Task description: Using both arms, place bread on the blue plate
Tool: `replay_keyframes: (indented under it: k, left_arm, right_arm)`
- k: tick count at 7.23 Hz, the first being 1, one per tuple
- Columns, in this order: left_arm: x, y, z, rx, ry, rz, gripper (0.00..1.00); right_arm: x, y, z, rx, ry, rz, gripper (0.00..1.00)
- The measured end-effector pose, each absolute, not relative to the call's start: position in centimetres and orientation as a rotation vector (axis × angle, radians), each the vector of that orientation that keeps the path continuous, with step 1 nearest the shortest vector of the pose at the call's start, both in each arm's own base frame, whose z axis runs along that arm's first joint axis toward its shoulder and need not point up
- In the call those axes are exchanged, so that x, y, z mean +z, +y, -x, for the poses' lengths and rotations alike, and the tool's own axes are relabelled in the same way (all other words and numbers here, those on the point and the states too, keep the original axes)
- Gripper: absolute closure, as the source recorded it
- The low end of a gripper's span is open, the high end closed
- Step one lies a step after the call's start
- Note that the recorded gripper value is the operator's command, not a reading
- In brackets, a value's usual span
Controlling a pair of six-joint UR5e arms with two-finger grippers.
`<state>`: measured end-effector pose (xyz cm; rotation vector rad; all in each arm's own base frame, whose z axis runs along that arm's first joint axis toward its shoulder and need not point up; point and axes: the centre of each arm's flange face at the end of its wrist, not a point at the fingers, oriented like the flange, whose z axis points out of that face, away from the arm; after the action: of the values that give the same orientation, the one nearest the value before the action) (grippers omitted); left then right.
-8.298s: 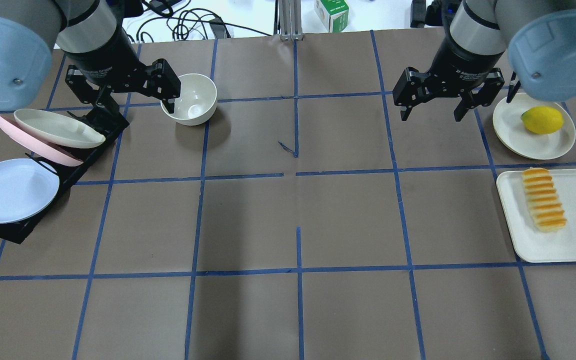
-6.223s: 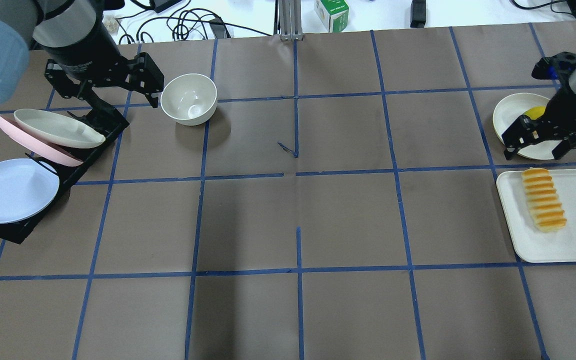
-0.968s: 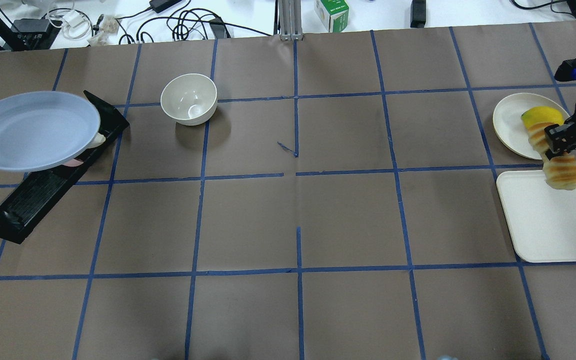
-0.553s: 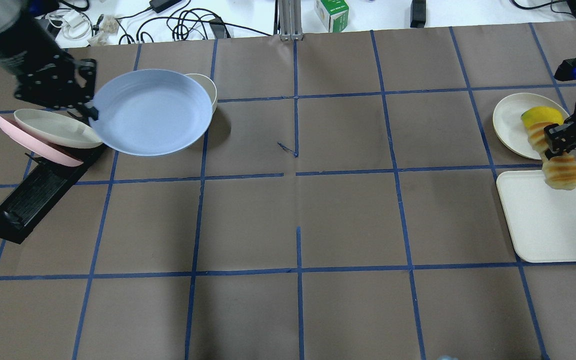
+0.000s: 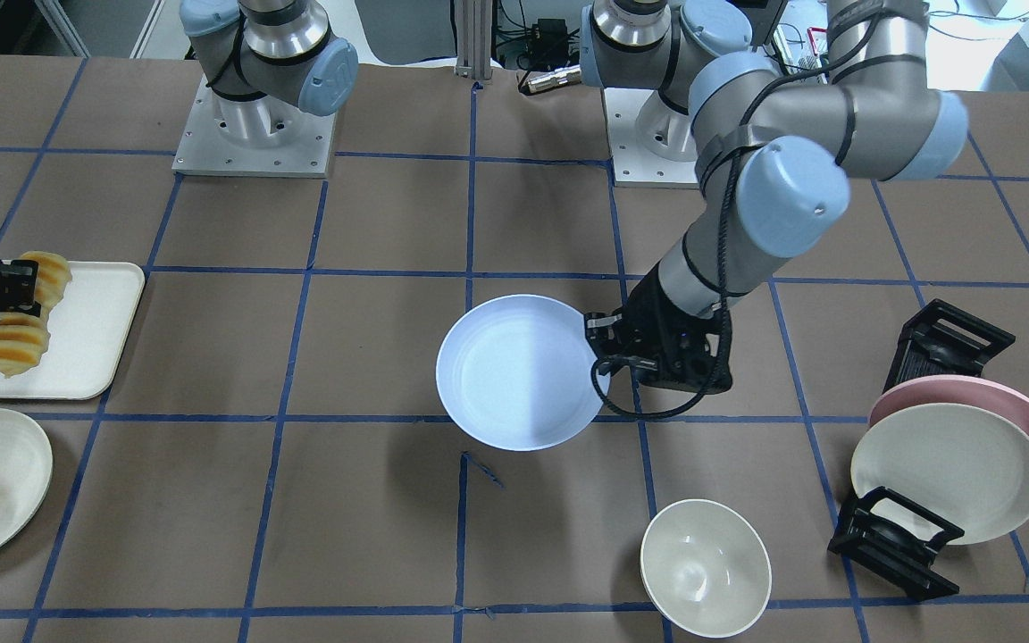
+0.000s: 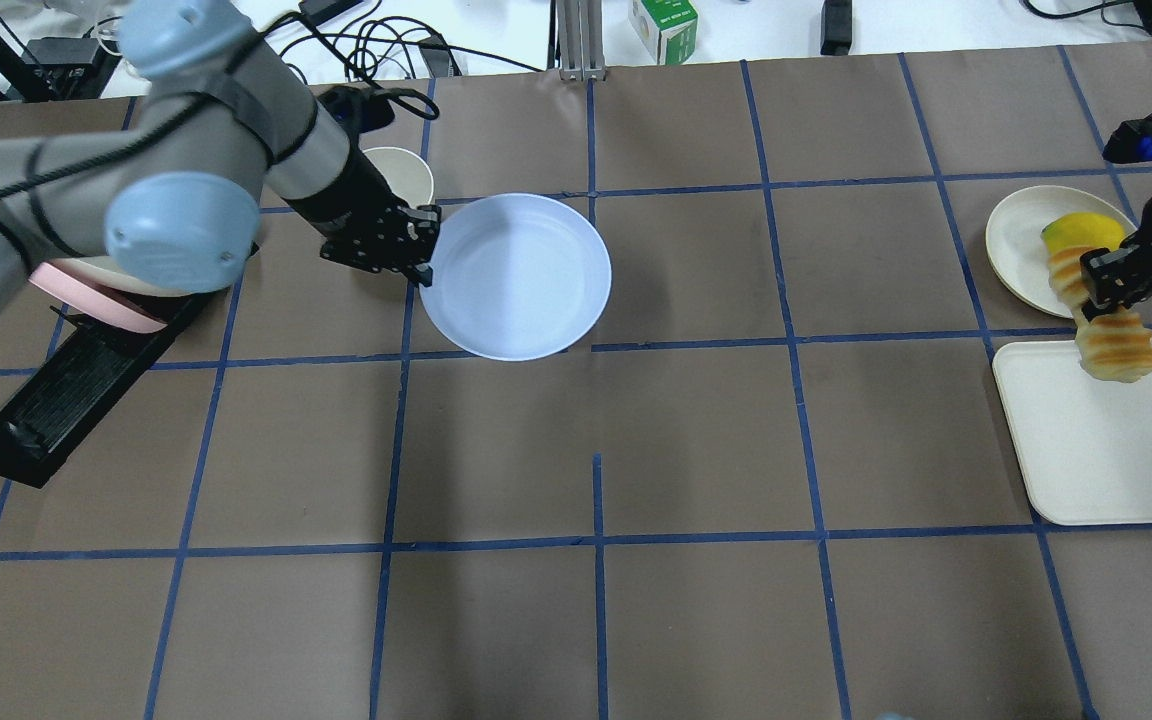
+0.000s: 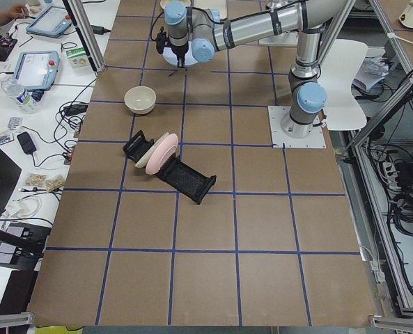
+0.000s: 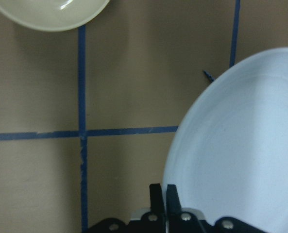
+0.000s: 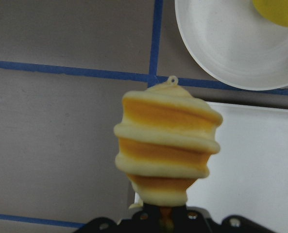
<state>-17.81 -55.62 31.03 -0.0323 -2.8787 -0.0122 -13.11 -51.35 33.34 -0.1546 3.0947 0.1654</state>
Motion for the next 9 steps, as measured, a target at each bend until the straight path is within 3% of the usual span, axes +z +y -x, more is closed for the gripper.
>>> replay_keyframes:
  k: [3,4,5,9]
  left_arm:
    - [22.8,-55.6,22.7,-0.027,-2.871,0.128,0.98]
    - [21.6,-55.8,23.6,-0.012,-2.870,0.149,0.56]
    - [20.8,-56.0,23.9,0.004,-2.869,0.161,0.38]
    - [24.5,-57.3,23.7,0.100,-2.862,0.187,0.23]
  right_arm:
    - [33.3,-52.5,6.7,0.155,3.079,0.139,1.00]
    - [33.2,-52.7,3.9,0.156,3.070,0.153,1.00]
    - [32.9,-52.8,1.4,0.160,3.056,0.154,1.00]
    - [30.4,-53.1,-9.5,0.192,3.011,0.066,1.00]
